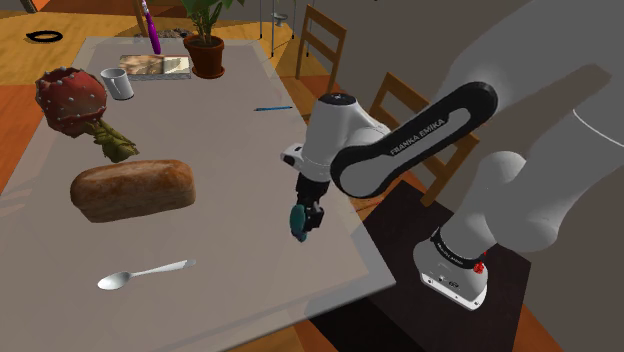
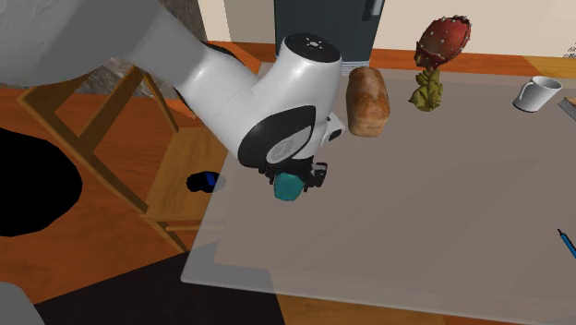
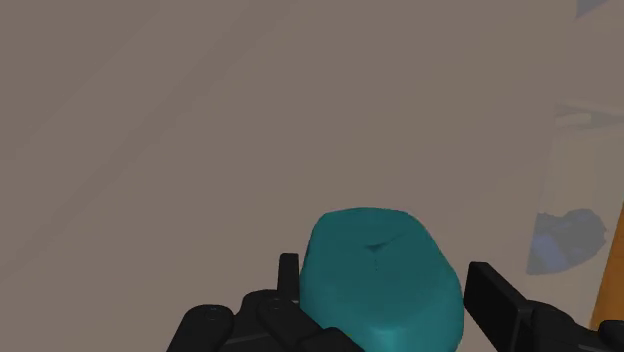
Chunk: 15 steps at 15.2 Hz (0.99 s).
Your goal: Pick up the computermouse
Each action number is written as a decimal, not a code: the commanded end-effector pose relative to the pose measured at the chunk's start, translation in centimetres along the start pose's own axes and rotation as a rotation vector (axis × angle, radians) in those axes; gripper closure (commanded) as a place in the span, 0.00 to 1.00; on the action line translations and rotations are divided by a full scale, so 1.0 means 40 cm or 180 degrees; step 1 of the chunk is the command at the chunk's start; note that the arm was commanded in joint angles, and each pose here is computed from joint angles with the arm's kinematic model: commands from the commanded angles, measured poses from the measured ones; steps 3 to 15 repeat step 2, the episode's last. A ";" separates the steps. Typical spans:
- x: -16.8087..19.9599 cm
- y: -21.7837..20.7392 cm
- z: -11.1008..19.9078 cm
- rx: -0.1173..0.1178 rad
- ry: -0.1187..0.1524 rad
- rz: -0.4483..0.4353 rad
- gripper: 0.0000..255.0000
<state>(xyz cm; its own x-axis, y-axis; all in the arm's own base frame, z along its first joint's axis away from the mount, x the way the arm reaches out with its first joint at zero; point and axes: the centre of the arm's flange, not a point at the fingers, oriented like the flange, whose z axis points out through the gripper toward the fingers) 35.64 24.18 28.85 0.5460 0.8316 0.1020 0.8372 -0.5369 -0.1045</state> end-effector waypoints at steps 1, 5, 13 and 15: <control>0.004 0.000 -0.014 0.0000 -0.0001 0.0000 1.00; 0.004 0.000 -0.014 0.0000 -0.0001 0.0000 1.00; 0.004 0.000 -0.014 0.0000 -0.0001 0.0000 1.00; 0.004 0.000 -0.014 0.0000 -0.0001 0.0000 1.00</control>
